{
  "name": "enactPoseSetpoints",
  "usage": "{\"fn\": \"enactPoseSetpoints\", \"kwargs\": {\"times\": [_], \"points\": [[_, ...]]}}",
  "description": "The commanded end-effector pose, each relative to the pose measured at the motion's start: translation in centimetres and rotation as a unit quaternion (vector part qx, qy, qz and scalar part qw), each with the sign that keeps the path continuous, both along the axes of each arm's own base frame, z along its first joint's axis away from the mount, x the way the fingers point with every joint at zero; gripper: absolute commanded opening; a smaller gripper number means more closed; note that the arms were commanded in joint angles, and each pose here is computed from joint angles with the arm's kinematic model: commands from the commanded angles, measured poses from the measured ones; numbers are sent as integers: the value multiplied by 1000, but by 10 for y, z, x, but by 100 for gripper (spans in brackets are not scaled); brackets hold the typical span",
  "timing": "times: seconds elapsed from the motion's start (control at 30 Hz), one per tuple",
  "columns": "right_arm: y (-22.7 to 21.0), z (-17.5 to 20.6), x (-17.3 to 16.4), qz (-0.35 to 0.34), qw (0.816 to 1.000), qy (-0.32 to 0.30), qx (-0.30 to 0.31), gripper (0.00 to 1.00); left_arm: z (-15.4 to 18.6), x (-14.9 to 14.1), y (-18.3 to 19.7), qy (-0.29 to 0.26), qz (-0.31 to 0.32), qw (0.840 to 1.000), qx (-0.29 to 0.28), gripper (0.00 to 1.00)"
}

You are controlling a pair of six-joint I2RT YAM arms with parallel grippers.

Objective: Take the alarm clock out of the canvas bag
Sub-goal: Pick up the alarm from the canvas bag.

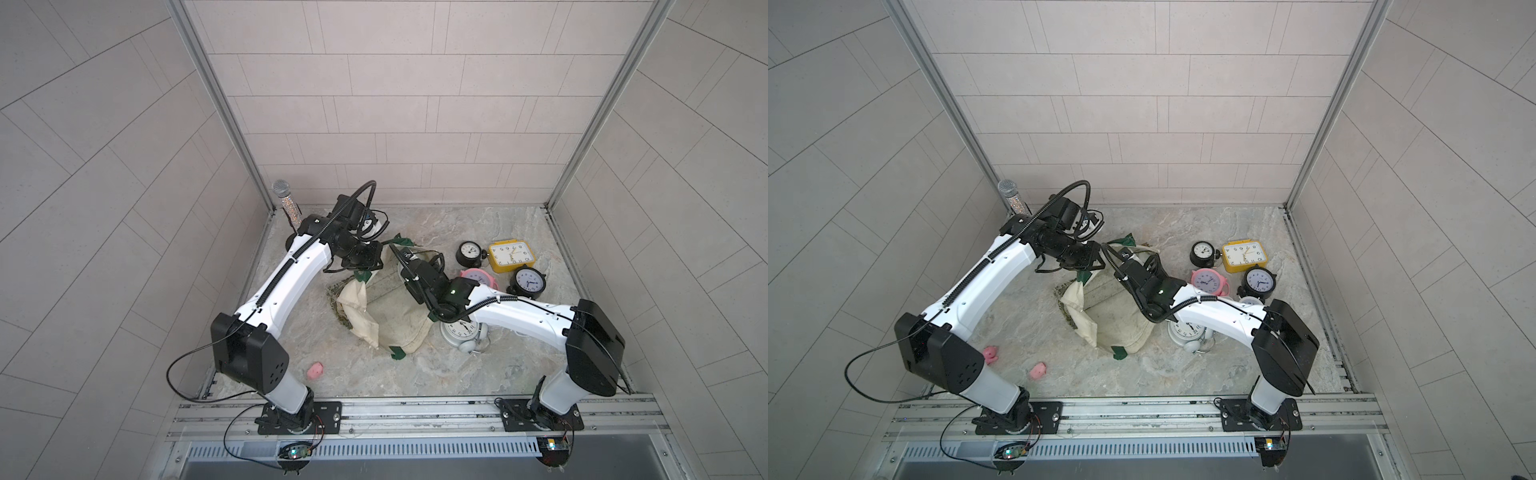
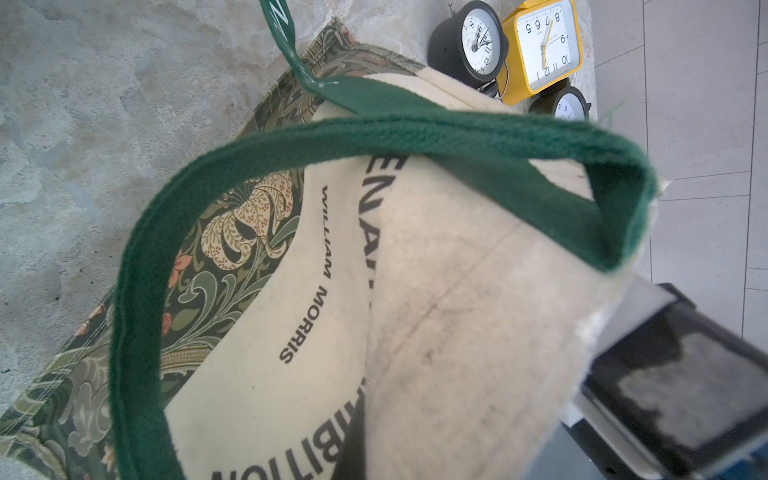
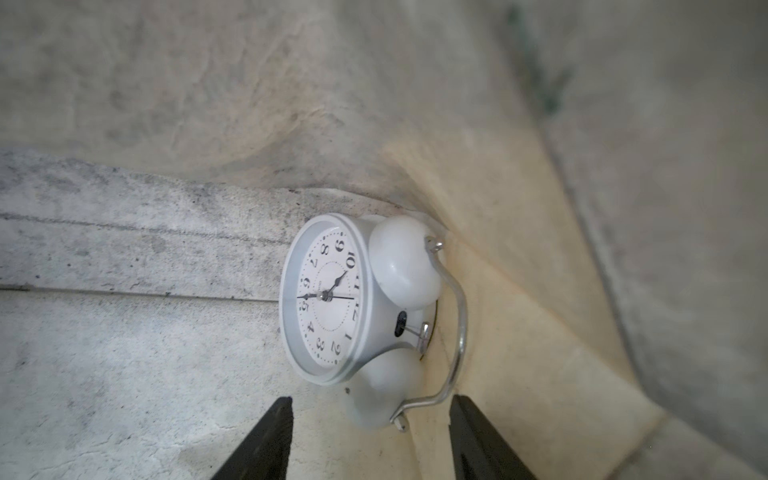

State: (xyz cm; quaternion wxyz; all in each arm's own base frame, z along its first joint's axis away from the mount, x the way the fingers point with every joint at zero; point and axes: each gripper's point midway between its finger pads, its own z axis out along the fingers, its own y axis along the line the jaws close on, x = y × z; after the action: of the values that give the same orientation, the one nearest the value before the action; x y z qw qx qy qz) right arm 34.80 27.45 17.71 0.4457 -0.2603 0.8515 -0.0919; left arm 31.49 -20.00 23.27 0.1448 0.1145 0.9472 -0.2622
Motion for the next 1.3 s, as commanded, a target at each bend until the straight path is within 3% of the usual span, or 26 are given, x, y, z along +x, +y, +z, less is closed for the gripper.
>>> {"fn": "enactPoseSetpoints", "kwargs": {"times": [0.0,0.33,0.83,1.27], "points": [[-14,12,13,-43,999,-24,-8,64,2,-7,1,1,-7,1000,1,0],[-28,4,38,-100,995,-18,19,68,2,-9,-1,1,-20,1000,-2,0],[-4,-27,56,-63,993,50,89,72,2,-10,-1,2,-24,1000,-3,0],[36,-37,51,14,984,85,156,74,-1,-10,-2,6,-26,1000,-1,0]]}}
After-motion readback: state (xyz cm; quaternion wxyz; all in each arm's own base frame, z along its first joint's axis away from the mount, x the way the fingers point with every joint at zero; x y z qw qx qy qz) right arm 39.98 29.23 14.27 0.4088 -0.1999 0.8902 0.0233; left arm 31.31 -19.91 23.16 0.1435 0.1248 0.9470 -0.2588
